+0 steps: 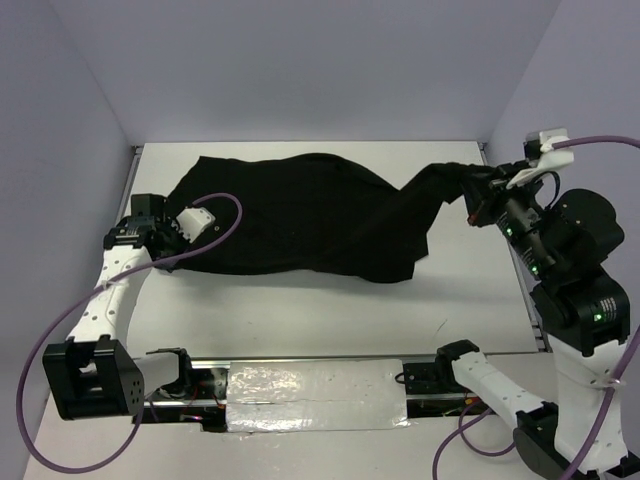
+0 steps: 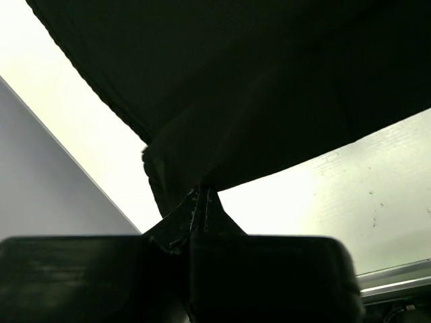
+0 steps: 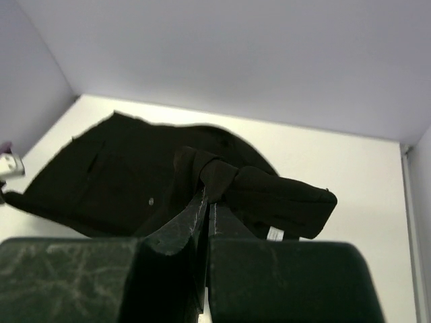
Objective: Fold and stack the long sleeve shirts
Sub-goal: Fold the shirt
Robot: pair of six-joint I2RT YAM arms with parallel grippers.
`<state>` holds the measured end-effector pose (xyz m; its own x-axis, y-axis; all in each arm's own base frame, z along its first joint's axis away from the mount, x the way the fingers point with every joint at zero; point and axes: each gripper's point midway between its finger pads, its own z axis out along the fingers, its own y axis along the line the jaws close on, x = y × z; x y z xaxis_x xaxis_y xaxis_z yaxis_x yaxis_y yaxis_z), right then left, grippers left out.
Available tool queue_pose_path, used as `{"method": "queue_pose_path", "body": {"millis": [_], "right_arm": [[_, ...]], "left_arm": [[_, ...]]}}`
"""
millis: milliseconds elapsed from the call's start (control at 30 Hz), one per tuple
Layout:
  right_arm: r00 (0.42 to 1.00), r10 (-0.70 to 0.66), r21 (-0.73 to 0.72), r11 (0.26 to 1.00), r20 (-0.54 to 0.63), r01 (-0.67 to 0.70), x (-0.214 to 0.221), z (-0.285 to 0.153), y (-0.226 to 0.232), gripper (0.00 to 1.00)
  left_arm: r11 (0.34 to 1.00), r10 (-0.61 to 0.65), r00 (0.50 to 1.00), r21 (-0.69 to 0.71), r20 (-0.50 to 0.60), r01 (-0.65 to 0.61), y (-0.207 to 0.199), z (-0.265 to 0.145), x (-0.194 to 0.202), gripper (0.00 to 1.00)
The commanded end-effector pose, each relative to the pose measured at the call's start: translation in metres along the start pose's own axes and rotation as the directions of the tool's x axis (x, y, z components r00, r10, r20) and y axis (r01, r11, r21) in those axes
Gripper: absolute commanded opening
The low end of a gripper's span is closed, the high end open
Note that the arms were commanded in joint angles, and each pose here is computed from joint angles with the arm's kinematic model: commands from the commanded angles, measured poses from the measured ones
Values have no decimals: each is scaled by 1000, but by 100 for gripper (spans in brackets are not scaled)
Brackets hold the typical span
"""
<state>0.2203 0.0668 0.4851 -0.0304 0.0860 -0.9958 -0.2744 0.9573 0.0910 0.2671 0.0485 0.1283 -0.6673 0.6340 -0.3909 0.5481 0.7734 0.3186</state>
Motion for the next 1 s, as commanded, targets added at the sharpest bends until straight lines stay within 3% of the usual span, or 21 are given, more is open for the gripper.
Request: {"method": "queue_pose_path", "body": {"millis": [0, 267, 433, 967], "right_arm": [[994, 10, -25, 1000, -111, -13, 36, 2, 4, 0], [986, 5, 0, 1000, -169, -5, 65, 31, -3, 0], [985, -8, 95, 995, -173, 24, 51, 73, -19, 0], [976, -148, 112, 980, -160, 167, 30, 203, -31, 0]], "left_arm": [[1000, 7, 999, 0, 43, -7, 1, -8, -7, 0], [1000, 4, 999, -12, 33, -4, 14, 6, -16, 0], [999, 1, 1000, -45, 30, 1, 34, 16, -29, 0], [996, -47, 999, -76, -15, 46, 78, 73, -56, 0]]}}
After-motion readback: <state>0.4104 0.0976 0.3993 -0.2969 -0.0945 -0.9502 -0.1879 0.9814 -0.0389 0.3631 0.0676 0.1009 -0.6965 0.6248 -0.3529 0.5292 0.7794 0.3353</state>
